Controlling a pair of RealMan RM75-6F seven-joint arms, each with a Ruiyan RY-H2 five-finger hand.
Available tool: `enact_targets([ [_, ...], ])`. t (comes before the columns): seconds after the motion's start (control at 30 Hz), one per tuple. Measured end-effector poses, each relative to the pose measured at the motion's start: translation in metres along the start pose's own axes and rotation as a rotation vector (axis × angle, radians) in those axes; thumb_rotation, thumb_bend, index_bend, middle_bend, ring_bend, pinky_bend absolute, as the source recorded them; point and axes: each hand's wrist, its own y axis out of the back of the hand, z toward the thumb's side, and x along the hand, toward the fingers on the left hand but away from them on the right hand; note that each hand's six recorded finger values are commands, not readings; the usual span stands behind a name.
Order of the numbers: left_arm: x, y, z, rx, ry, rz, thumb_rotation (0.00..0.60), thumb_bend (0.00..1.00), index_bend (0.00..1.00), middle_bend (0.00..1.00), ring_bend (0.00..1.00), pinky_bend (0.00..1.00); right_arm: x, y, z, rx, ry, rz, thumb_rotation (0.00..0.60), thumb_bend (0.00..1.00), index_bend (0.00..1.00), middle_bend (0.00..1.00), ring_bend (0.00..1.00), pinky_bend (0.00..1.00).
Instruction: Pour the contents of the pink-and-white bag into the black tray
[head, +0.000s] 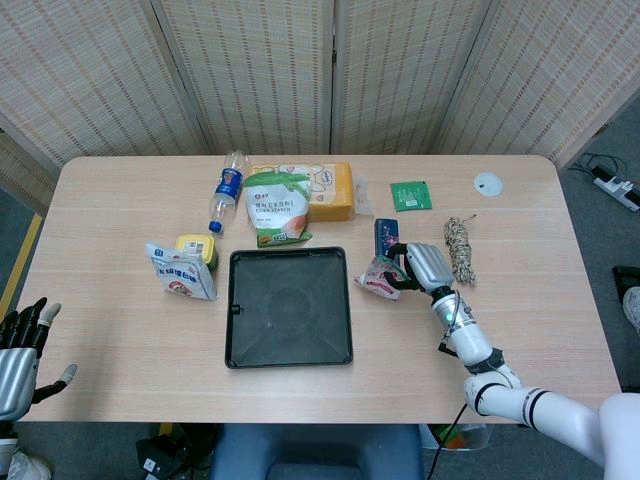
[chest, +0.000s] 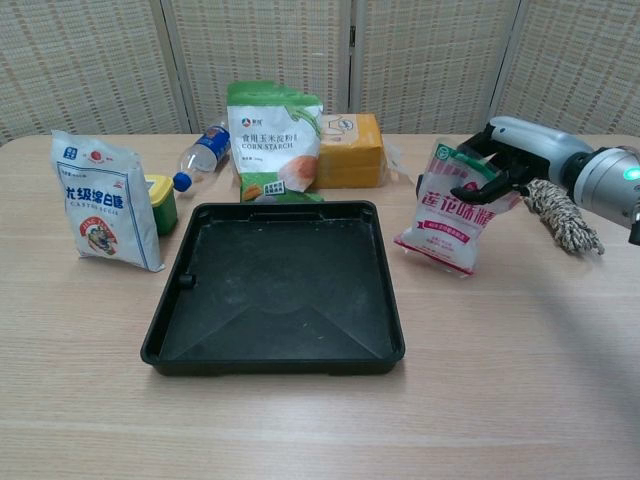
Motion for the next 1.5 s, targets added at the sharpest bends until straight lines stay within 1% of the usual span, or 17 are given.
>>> enact_targets([
  [0.1, 0.001, -0.001, 0.001, -0.004, -0.006, -0.002, 0.600, 0.32, 0.00, 0.03, 0.05, 0.00, 0.002, 0.001, 0.004, -0.044, -0.029, -0.021, 0.600, 0.70, 0.64, 0.48, 0.72, 0.85],
  [0.2, 0.001, -0.002, 0.002, -0.008, -0.013, -0.004, 0.600, 0.32, 0.00, 0.03, 0.05, 0.00, 0.002, -0.002, 0.006, -0.060, -0.064, -0.033, 0.600, 0.70, 0.64, 0.47, 0.70, 0.85],
  [0.33, 0.001, -0.003, 0.003, -0.009, -0.021, -0.006, 0.600, 0.32, 0.00, 0.03, 0.05, 0.00, 0.000, -0.012, 0.011, -0.066, -0.108, -0.040, 0.600, 0.70, 0.63, 0.46, 0.69, 0.85],
  [0.5, 0.001, -0.005, 0.002, -0.015, -0.025, -0.017, 0.600, 0.32, 0.00, 0.03, 0.05, 0.00, -0.001, -0.026, 0.022, -0.065, -0.137, -0.032, 0.600, 0.70, 0.61, 0.44, 0.67, 0.84],
  [0.57, 0.001, -0.006, 0.000, -0.017, -0.024, -0.020, 0.600, 0.32, 0.00, 0.03, 0.05, 0.00, -0.001, -0.033, 0.029, -0.055, -0.135, -0.021, 0.600, 0.70, 0.56, 0.43, 0.64, 0.81],
  [0.63, 0.000, -0.007, -0.002, -0.018, -0.021, -0.024, 0.600, 0.32, 0.00, 0.03, 0.05, 0.00, 0.002, -0.038, 0.036, -0.062, -0.127, -0.002, 0.600, 0.70, 0.50, 0.40, 0.59, 0.77],
  [0.7, 0.000, -0.008, -0.004, -0.018, -0.017, -0.029, 0.600, 0.32, 0.00, 0.03, 0.05, 0.00, 0.004, -0.043, 0.042, -0.066, -0.116, 0.014, 0.600, 0.70, 0.43, 0.37, 0.55, 0.75],
  [0.93, 0.001, -0.010, -0.007, -0.022, -0.020, -0.034, 0.600, 0.32, 0.00, 0.03, 0.05, 0.00, 0.015, -0.056, 0.058, -0.131, -0.102, 0.080, 0.600, 0.70, 0.06, 0.19, 0.49, 0.68],
  [1.0, 0.001, -0.010, -0.008, -0.022, -0.021, -0.035, 0.600, 0.32, 0.00, 0.03, 0.05, 0.00, 0.017, -0.059, 0.061, -0.159, -0.098, 0.095, 0.600, 0.70, 0.01, 0.13, 0.46, 0.66],
  [1.1, 0.002, -0.010, -0.008, -0.023, -0.022, -0.034, 0.600, 0.32, 0.00, 0.03, 0.05, 0.00, 0.022, -0.061, 0.069, -0.220, -0.088, 0.121, 0.600, 0.70, 0.00, 0.07, 0.40, 0.62],
  [1.27, 0.002, -0.010, -0.008, -0.024, -0.023, -0.035, 0.600, 0.32, 0.00, 0.03, 0.05, 0.00, 0.027, -0.063, 0.081, -0.311, -0.058, 0.152, 0.600, 0.70, 0.00, 0.06, 0.39, 0.61],
  [1.33, 0.001, -0.010, -0.009, -0.023, -0.022, -0.035, 0.600, 0.32, 0.00, 0.03, 0.05, 0.00, 0.030, -0.061, 0.086, -0.340, -0.036, 0.158, 0.600, 0.70, 0.00, 0.06, 0.36, 0.59],
  [1.43, 0.001, -0.009, -0.009, -0.023, -0.020, -0.032, 0.600, 0.32, 0.00, 0.03, 0.05, 0.00, 0.034, -0.055, 0.091, -0.357, 0.000, 0.155, 0.600, 0.70, 0.00, 0.05, 0.28, 0.54],
  [1.5, 0.001, -0.009, -0.009, -0.022, -0.018, -0.030, 0.600, 0.32, 0.00, 0.03, 0.05, 0.00, 0.038, -0.050, 0.090, -0.347, 0.022, 0.149, 0.600, 0.70, 0.00, 0.05, 0.27, 0.53],
])
